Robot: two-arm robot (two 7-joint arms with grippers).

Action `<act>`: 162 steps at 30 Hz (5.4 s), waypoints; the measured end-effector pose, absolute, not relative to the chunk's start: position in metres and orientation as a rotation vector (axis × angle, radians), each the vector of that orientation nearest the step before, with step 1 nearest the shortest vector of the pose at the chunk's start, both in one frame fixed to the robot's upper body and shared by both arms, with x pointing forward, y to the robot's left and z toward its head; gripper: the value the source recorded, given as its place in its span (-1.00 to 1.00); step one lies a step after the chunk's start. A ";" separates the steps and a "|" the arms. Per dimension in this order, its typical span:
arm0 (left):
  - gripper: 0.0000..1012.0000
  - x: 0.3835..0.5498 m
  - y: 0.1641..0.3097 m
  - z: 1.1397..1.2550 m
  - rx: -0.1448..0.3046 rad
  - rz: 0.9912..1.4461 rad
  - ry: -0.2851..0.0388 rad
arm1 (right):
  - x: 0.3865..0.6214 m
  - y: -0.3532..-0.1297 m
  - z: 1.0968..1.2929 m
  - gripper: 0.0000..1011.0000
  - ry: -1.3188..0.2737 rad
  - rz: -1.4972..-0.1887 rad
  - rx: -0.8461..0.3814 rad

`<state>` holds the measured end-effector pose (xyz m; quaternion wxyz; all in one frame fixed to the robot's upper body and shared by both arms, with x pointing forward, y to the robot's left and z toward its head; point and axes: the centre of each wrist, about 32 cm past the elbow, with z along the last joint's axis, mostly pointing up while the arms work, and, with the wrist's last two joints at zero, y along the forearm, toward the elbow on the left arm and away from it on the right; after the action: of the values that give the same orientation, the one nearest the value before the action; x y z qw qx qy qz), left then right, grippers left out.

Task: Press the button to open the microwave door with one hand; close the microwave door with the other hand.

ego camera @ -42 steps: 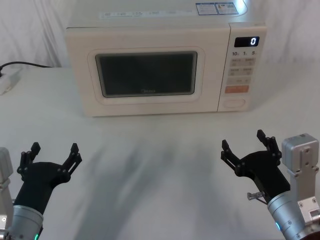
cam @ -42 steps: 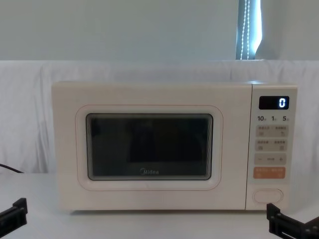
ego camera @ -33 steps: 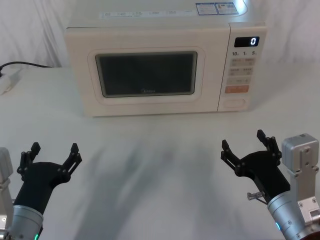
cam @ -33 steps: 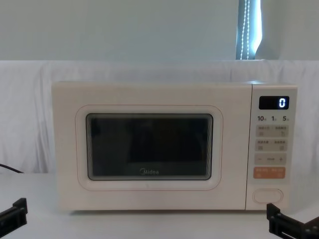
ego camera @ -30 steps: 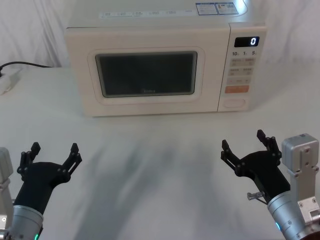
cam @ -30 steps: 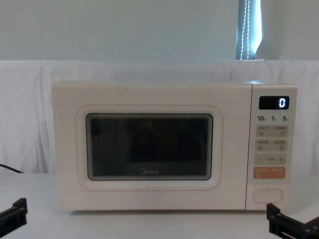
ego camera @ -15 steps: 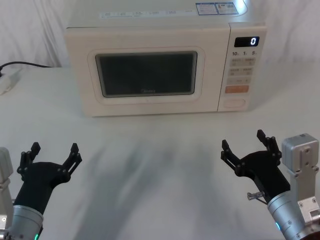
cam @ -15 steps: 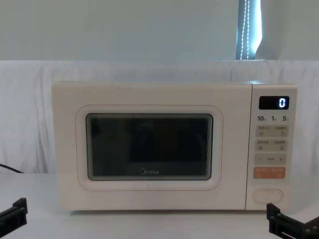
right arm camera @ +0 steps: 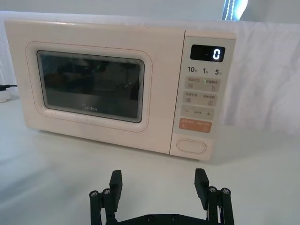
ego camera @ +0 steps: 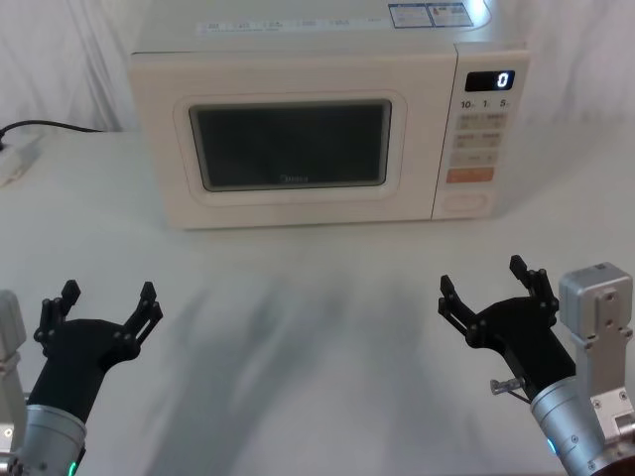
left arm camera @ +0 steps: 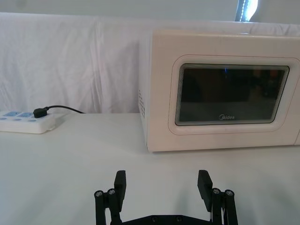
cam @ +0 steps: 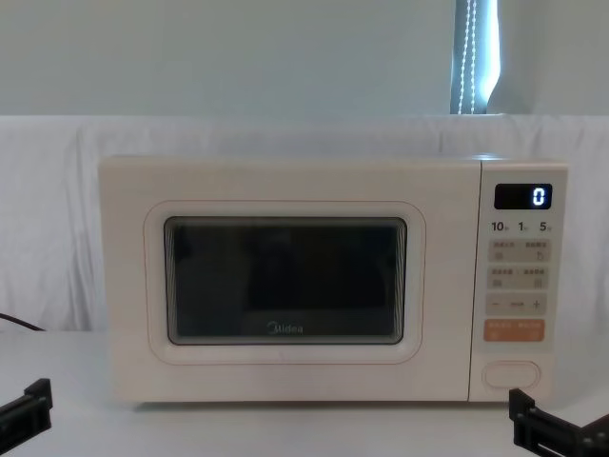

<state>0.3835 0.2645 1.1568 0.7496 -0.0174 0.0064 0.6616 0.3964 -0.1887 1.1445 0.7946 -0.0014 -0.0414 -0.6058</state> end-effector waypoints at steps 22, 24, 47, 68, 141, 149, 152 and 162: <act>0.98 0.384 0.265 1.157 -0.038 1.446 0.014 | 0.396 -0.189 1.145 0.98 -0.089 -1.302 -0.003; 0.98 0.384 0.265 1.157 -0.038 1.446 0.014 | 0.396 -0.189 1.145 0.98 -0.089 -1.302 -0.003; 0.98 0.384 0.265 1.157 -0.038 1.446 0.014 | 0.396 -0.189 1.145 0.04 -0.089 -1.302 -0.003; 0.98 0.384 0.265 1.157 -0.038 1.446 0.014 | 0.396 -0.189 1.145 -1.00 -0.089 -1.302 -0.003; 0.98 0.384 0.265 1.157 -0.038 1.446 0.014 | 0.484 -0.204 1.140 -1.00 -0.026 -1.306 -0.029; 0.98 0.384 0.265 1.157 -0.038 1.446 0.014 | 0.503 -0.207 1.136 -1.00 -0.022 -1.318 -0.063; 0.98 0.384 0.265 1.157 -0.038 1.446 0.014 | 0.510 -0.207 1.135 -1.00 -0.023 -1.315 -0.068; 0.98 0.384 0.265 1.157 -0.038 1.446 0.014 | 0.532 -0.206 1.131 -1.00 -0.026 -1.304 -0.081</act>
<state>0.3835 0.2645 1.1568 0.7496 -0.0174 0.0064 0.6616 0.5315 -0.2061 1.1309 0.7940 -0.0378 -0.0122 -0.6067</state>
